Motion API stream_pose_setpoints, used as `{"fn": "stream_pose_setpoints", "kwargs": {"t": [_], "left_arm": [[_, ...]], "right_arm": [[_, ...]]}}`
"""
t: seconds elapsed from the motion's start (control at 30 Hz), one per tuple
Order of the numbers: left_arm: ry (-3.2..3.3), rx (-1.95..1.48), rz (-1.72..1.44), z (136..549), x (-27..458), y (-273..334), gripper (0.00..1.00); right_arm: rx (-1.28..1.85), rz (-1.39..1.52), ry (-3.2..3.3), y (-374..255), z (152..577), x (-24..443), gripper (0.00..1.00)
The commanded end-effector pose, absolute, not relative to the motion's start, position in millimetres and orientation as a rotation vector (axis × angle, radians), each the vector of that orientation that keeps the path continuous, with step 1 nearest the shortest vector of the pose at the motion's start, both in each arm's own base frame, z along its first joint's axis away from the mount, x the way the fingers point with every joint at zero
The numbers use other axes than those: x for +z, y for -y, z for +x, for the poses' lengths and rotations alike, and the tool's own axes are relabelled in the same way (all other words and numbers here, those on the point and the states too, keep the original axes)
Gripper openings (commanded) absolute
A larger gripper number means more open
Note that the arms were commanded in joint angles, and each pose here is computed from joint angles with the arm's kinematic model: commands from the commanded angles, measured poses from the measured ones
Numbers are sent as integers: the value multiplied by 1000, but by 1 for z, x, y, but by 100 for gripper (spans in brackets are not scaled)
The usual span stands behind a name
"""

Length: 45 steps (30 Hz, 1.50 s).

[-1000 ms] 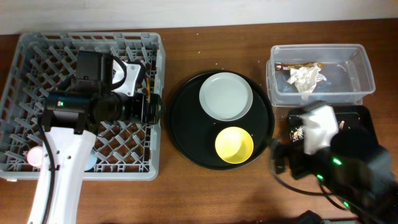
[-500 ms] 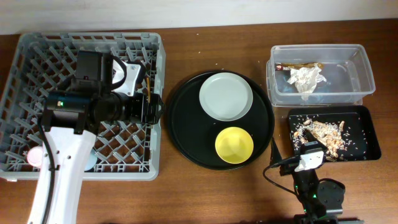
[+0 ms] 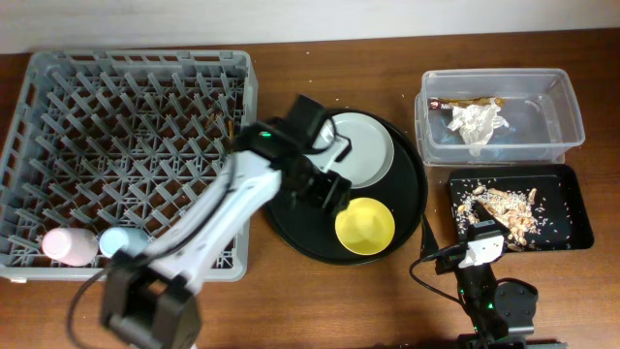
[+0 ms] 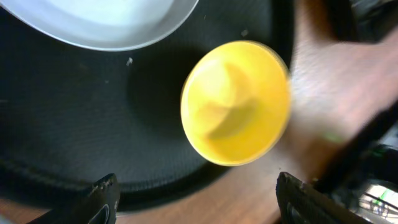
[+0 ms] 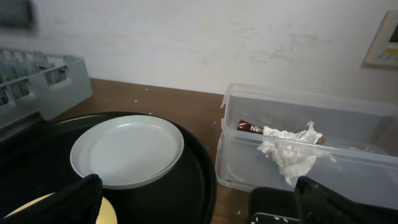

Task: Sort waste into correct bins and load items into the dishwasher rack
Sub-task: 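Grasp the yellow bowl with the left gripper and move it into the rack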

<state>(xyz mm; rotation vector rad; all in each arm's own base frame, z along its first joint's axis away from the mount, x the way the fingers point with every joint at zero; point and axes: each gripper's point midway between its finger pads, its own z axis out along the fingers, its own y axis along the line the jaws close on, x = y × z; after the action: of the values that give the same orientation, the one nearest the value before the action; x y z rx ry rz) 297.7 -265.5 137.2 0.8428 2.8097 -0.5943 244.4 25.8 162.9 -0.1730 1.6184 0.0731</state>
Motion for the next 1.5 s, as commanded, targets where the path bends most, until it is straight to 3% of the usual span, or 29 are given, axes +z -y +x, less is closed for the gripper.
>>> {"fn": "stream_pose_setpoints", "kwargs": {"t": [0.0,0.1,0.13,0.17,0.23,0.27,0.37,0.43,0.47,0.67,0.87,0.97,1.03,1.07,1.1,1.13,1.17,1.27,1.33,1.37,1.47], "left_arm": [[-3011,-508,805,291,63,279,64],[-3124,-583,812,281,17,289,47],[-3145,-603,813,278,9,290,15],[-3145,-612,792,281,13,291,0],[-3120,-627,711,295,37,290,0],[-3083,-554,625,313,72,276,0],[-2870,242,247,376,165,143,0],[-2498,907,-198,394,241,13,0],[-2432,1048,-281,394,251,-22,0],[-2260,1347,-560,388,242,-123,0],[-2251,1346,-585,385,177,-129,0],[-2438,1186,-551,378,136,-113,0],[-2487,1170,-476,376,132,-98,0],[-2498,1174,-428,377,132,-91,9],[-2499,1171,-411,377,134,-87,36],[-2480,1149,-408,375,147,-82,72],[-2451,1103,-433,374,163,-81,74],[-2403,973,-481,367,194,-77,45],[-2376,953,-498,364,205,-78,52],[-2353,887,-542,366,212,-82,63],[-2417,126,-840,383,199,-116,69]], "right_arm": [[76,-179,-1619,-26,244,161,98],[76,-179,-1619,-26,244,161,99],[76,-179,-1619,-26,244,161,98],[76,-179,-1619,-26,244,161,99],[76,-179,-1619,-26,244,161,99],[76,-179,-1619,-26,244,161,99],[76,-179,-1619,-26,244,161,98],[76,-179,-1619,-26,244,161,98],[76,-179,-1619,-26,244,161,98],[76,-179,-1619,-26,244,161,99],[76,-179,-1619,-26,244,161,98],[76,-179,-1619,-26,244,161,98],[76,-179,-1619,-26,244,161,98],[76,-179,-1619,-26,244,161,99],[76,-179,-1619,-26,244,161,98],[76,-179,-1619,-26,244,161,99],[76,-179,-1619,-26,244,161,98],[76,-179,-1619,-26,244,161,98],[76,-179,-1619,-26,244,161,99],[76,-179,-1619,-26,244,161,98],[76,-179,-1619,-26,244,161,98]]}}
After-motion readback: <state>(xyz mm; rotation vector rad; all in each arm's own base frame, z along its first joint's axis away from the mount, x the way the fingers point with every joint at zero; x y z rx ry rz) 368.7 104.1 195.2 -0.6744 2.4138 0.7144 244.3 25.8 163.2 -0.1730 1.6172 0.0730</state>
